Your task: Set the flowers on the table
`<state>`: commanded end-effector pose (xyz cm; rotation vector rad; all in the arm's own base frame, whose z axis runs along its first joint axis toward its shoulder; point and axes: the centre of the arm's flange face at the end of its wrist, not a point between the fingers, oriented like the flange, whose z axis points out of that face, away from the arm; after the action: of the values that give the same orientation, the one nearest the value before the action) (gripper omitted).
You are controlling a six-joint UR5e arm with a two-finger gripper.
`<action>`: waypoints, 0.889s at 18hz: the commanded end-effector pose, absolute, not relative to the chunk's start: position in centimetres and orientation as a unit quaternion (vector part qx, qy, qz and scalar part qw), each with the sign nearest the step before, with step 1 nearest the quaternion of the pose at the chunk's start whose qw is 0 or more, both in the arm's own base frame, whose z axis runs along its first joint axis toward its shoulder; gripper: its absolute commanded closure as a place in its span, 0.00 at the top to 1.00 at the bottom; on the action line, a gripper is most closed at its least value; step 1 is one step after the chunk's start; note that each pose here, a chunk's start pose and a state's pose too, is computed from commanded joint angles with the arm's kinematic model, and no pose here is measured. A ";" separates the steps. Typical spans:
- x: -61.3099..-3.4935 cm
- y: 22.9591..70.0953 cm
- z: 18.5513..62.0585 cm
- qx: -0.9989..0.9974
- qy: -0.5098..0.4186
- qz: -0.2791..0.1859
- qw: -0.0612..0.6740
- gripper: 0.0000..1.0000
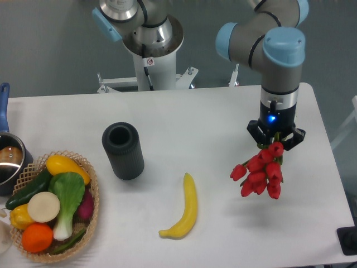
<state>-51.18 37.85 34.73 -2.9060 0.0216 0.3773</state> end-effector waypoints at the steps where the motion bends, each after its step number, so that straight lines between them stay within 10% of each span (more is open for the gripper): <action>1: -51.2 38.0 34.6 -0.986 0.008 0.127 0.105 0.03; 10: -47.8 41.8 30.1 -0.992 0.001 0.082 0.098 0.10; 13: -47.5 42.3 29.0 -0.993 0.005 0.073 0.098 0.39; 15: -47.5 42.4 28.6 -0.993 0.006 0.070 0.097 0.98; 16: -47.3 42.5 28.5 -0.993 0.009 0.069 0.096 1.00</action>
<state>-47.28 42.51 28.49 -2.9415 0.0253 0.2053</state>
